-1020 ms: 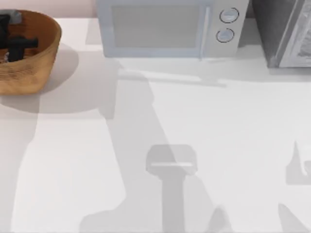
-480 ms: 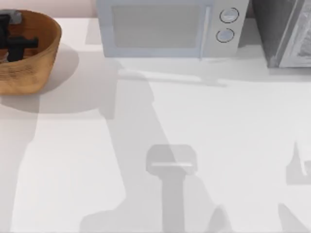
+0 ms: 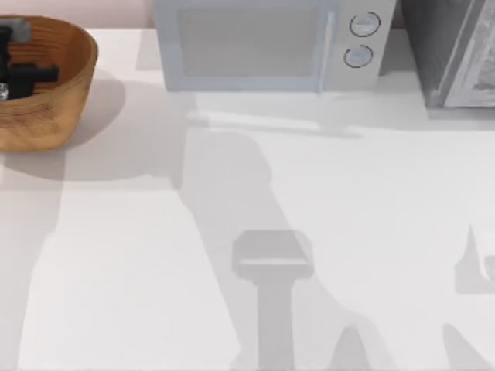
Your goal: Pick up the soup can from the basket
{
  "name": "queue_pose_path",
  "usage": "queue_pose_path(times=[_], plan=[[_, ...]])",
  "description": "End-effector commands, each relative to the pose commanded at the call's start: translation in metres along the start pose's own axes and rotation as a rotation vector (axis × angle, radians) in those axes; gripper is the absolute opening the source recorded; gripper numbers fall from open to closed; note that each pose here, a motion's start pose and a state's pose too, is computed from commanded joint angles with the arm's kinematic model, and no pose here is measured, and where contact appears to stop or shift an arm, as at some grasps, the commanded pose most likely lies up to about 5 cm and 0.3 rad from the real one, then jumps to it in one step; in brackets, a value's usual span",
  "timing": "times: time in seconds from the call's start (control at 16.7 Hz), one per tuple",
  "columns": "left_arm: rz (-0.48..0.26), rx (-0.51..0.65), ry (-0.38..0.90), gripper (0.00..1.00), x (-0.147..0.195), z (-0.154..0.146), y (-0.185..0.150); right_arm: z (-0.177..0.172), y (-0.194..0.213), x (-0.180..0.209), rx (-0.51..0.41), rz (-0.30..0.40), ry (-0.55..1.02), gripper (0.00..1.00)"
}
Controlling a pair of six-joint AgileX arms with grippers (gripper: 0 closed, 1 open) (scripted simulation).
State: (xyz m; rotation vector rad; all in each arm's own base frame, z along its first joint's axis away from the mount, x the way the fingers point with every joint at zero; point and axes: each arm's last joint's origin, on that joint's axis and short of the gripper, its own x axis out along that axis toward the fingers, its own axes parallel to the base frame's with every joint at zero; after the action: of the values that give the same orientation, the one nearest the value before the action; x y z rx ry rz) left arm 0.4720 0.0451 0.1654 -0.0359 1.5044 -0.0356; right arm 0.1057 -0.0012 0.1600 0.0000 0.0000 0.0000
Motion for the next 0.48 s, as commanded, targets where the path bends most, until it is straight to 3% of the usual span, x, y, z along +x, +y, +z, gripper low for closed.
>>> queue_pose_path(times=[0.24, 0.48], plan=[[0.013, 0.008, -0.091, 0.0, -0.028, -0.037, -0.011, 0.0, 0.0, 0.0, 0.0, 0.0, 0.0, 1.0], [0.037, 0.02, -0.402, 0.0, -0.104, -0.089, -0.025, 0.0, 0.0, 0.0, 0.0, 0.0, 0.0, 1.0]])
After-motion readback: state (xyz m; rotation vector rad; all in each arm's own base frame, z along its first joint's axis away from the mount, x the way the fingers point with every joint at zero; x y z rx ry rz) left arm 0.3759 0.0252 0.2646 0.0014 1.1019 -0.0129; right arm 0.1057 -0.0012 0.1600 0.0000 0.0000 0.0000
